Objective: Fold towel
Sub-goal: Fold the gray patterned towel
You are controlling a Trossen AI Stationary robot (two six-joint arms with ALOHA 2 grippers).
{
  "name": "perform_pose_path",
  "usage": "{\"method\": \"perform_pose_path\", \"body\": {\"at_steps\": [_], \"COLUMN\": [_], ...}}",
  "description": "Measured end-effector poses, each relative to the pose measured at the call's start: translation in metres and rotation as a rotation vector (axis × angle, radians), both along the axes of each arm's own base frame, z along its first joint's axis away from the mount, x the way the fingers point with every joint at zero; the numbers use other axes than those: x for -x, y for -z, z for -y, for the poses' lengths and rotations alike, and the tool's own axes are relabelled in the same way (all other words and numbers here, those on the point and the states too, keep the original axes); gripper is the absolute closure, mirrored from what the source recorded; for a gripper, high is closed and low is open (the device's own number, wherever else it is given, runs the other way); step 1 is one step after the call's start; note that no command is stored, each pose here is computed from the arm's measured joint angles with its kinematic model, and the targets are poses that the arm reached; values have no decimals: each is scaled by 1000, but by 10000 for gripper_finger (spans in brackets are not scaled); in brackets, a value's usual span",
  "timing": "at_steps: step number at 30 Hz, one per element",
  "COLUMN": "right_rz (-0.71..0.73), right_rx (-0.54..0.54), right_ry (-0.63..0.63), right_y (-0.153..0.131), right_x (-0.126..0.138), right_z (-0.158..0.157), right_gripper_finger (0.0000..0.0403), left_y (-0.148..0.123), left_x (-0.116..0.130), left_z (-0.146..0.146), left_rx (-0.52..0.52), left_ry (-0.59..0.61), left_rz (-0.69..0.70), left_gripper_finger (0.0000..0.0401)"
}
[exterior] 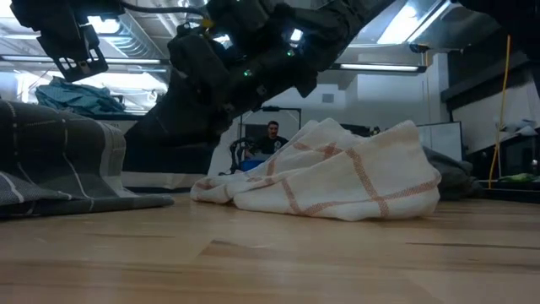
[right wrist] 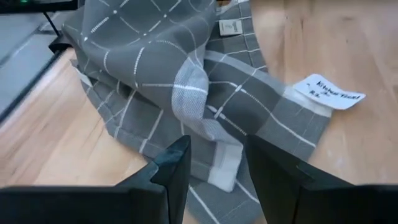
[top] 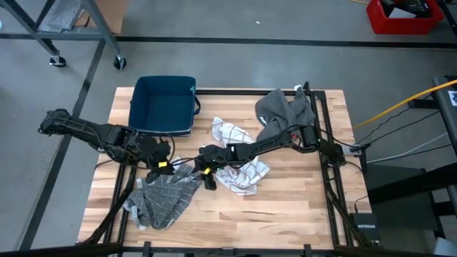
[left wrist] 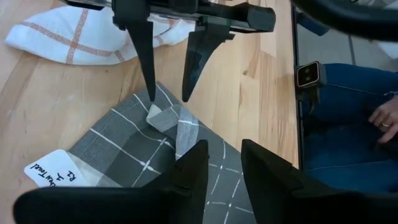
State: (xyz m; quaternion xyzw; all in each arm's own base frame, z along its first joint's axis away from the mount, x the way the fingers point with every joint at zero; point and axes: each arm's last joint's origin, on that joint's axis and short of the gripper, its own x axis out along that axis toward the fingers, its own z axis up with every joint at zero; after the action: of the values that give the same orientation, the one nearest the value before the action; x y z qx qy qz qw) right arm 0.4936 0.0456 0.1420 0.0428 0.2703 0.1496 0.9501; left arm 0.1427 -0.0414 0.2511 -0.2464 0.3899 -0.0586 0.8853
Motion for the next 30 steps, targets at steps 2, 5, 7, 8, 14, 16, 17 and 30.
{"method": "perform_pose_path", "body": {"at_steps": [2, 5, 7, 8, 14, 16, 17, 30], "right_rz": [8, 17, 23, 26, 17, -3, 3, -11], "right_rx": [23, 47, 60, 70, 86, 70, 67, -8], "right_ry": [-13, -28, -35, -29, 8, 18, 20, 54], "right_y": [0, 0, 0, 0, 1, 3, 5, 33], "right_x": [0, 0, 0, 0, 0, 0, -1, -8], "right_z": [0, 0, 0, 0, 2, 2, 2, 0], "right_gripper_finger": [244, 244, 244, 244, 244, 244, 244, 244], "left_y": [0, 0, 0, 0, 0, 0, 0, 0], "left_x": [0, 0, 0, 0, 0, 0, 0, -1], "left_z": [0, 0, 0, 0, 0, 0, 0, 0], "left_rx": [1, 1, 1, 1, 3, 4, 4, 15], "left_ry": [0, -1, -1, -1, -3, -3, -3, -15], "left_rz": [2, 3, 3, 3, 4, 6, 6, 3], "left_gripper_finger": [313, 313, 313, 313, 313, 313, 313, 313]}}
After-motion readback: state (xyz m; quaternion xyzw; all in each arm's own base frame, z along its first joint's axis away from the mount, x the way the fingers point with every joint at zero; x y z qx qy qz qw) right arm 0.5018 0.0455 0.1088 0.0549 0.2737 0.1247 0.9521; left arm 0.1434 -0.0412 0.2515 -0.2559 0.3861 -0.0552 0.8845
